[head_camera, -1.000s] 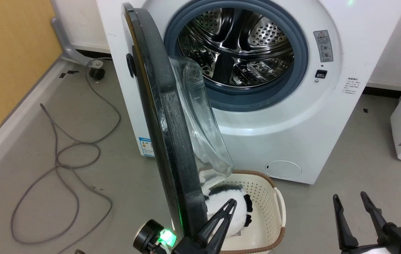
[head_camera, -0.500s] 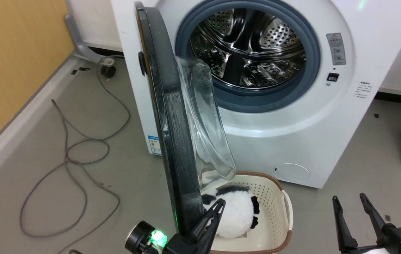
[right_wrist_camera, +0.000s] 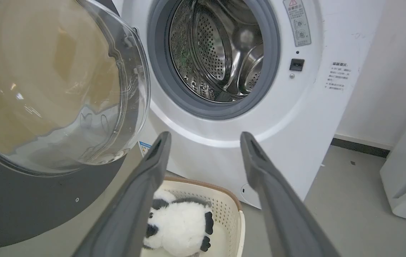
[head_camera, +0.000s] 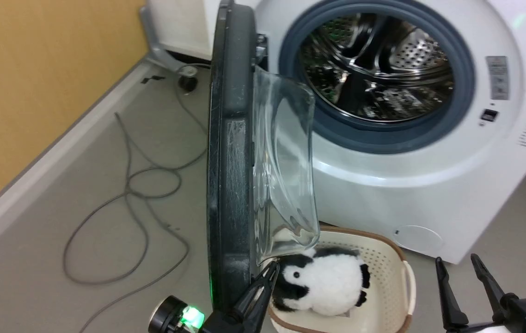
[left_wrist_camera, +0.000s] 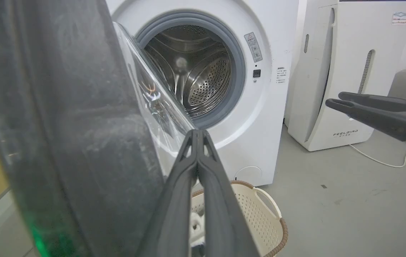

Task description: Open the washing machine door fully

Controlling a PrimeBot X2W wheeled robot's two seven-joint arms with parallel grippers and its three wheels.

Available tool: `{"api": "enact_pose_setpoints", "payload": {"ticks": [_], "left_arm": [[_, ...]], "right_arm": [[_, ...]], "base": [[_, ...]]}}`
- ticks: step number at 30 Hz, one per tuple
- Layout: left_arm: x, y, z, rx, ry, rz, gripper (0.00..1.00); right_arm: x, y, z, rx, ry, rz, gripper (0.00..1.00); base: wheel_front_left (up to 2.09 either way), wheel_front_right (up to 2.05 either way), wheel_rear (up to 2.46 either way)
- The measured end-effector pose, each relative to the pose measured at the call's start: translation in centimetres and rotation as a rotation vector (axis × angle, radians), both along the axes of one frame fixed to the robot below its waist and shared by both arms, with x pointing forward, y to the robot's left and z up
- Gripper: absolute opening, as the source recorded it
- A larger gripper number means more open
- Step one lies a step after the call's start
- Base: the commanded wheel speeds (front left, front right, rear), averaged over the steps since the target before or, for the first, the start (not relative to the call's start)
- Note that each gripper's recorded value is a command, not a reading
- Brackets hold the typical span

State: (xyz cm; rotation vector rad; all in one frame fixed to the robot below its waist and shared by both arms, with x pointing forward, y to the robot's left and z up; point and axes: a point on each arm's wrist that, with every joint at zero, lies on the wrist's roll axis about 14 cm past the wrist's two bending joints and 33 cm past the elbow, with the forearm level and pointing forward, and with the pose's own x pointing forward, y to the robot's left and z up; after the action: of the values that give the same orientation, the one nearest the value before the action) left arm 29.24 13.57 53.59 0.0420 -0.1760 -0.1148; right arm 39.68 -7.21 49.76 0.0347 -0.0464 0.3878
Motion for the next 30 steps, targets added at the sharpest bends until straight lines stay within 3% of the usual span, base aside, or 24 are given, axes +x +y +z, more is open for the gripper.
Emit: {"api": "enact_pose_setpoints", "payload": {"ticks": [15,30], "left_arm": [[-2.3,8.5,-0.5,0.010,0.026,0.299,0.00],[-3.7,16.6,-1.1,0.054,0.070,0.528,0.00]], "right_arm": [[1.0,6.4,-1.1,0.005,0.030,0.173,1.00],[1.6,8.2,-2.5,-0.012,0.057,0.221,1.00]], "base": [[0.00,0.00,0.00],[0.00,0.00,0.00]]}}
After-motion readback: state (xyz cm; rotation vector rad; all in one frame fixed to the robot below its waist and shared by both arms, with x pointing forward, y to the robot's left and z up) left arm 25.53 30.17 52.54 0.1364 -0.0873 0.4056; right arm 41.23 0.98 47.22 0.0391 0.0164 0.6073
